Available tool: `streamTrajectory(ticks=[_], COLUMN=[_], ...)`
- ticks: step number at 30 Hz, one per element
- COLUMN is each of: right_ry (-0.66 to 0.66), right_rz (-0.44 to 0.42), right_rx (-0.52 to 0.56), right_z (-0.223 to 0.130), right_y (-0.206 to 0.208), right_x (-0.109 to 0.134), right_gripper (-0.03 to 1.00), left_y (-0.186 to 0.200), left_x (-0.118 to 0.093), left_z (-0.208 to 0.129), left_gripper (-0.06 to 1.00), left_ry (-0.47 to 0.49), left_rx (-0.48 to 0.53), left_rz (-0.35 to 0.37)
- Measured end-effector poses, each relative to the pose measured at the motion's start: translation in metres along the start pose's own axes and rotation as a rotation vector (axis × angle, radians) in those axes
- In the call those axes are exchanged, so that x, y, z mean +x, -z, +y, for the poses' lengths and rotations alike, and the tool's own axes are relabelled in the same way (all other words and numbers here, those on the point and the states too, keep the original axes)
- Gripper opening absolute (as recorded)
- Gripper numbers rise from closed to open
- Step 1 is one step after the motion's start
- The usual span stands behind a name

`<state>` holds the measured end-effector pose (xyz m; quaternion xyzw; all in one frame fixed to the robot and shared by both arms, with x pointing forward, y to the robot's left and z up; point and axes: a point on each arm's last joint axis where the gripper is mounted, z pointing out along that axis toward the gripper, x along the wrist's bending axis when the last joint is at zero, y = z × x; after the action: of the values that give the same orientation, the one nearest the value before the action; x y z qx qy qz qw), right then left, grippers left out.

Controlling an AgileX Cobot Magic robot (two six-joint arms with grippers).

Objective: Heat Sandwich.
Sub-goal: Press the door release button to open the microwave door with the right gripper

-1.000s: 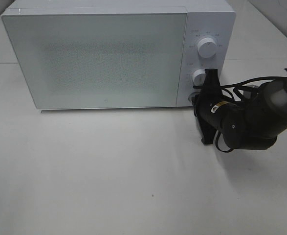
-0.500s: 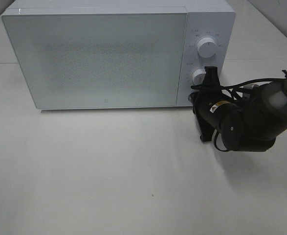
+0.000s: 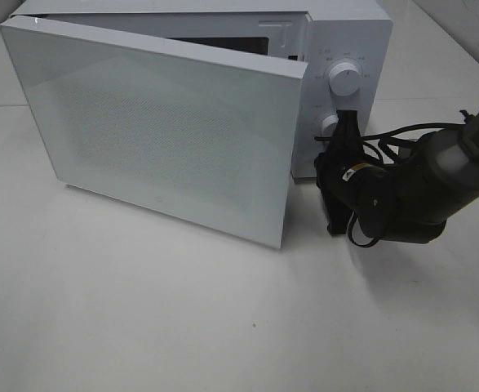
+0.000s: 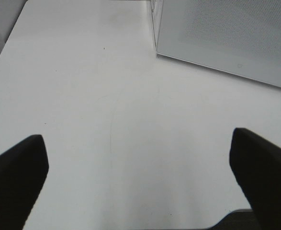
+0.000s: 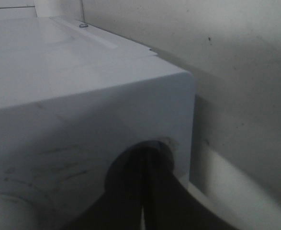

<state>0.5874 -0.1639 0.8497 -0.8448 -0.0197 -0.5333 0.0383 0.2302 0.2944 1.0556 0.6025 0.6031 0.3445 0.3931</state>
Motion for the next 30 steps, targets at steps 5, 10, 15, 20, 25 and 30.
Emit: streamTrajectory(ticks=[5,10,15,20,25,30], right_ry=[0.005,0.002,-0.005,0.009,0.046,0.072], right_rz=[-0.004,-0.017,-0.044,-0.076,-0.092,-0.100], right_rx=[0.001,0.002,0.009,0.018,0.034,0.054], right_z=[0.000,-0.001,-0.001,0.003,0.005,0.006], right_y=[0.000,-0.001,0.001,0.007,0.019,0.030], right_x=[0.000,0.000,0.002,0.009,0.013,0.019], right_gripper=[0.01,0.01,0.01,0.01,0.01,0.01], left_y=[0.000,0.000,0.000,0.000,0.000,0.000], left_x=[0.000,0.000,0.000,0.000,0.000,0.000], left_z=[0.000,0.000,0.000,0.000,0.000,0.000], left_gripper=[0.97,0.97,0.97,0.97,0.97,0.97], left_ry=[0.000,0.000,0.000,0.000,0.000,0.000], left_rx=[0.000,0.000,0.000,0.000,0.000,0.000], left_rz=[0.000,0.000,0.000,0.000,0.000,0.000])
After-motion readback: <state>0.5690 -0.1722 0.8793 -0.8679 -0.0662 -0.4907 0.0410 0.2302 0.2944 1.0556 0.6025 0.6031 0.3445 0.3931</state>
